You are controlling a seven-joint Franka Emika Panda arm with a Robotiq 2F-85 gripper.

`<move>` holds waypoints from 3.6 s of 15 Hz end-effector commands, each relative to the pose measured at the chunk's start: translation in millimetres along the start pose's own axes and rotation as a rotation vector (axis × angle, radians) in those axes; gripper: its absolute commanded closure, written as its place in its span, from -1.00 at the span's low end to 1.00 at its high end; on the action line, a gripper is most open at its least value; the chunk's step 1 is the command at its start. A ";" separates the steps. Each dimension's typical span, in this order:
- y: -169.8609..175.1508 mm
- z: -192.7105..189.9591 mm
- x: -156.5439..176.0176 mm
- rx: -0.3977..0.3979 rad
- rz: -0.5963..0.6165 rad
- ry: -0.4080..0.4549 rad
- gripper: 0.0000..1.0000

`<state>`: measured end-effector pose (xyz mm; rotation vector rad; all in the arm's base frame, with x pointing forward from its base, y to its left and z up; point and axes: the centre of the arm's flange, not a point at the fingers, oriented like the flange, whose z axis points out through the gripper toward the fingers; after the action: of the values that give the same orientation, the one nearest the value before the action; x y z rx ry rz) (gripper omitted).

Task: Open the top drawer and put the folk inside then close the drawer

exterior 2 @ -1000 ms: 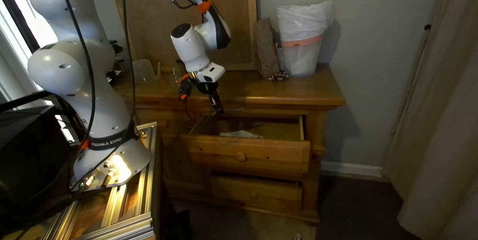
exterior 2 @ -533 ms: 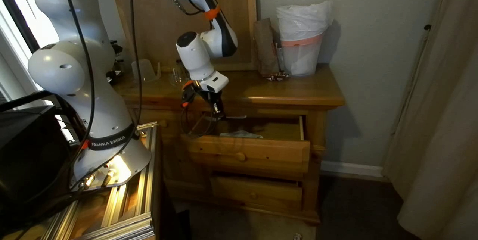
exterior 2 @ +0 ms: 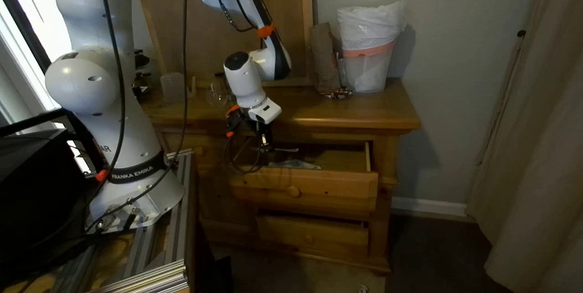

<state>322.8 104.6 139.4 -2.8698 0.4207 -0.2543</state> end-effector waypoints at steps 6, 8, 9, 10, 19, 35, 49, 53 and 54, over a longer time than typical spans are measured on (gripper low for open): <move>-9.6 49.4 -0.9 0.003 0.039 -0.022 0.31; -8.7 52.6 2.1 0.003 0.048 -0.011 0.09; -8.6 52.2 4.7 0.004 0.052 -0.004 -0.07; -8.4 52.0 6.8 0.005 0.058 0.003 -0.20; -11.2 -19.2 17.6 -0.051 0.047 0.092 -1.00; 69.2 -119.9 0.4 -0.018 -0.019 0.171 -0.32; 118.8 -52.2 32.4 -0.038 0.121 0.146 1.00; 111.7 -25.8 43.4 0.050 0.107 0.150 1.00; 111.4 -20.9 46.5 0.059 0.105 0.147 1.00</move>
<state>317.3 -16.3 158.8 -2.7943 0.5933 -0.4476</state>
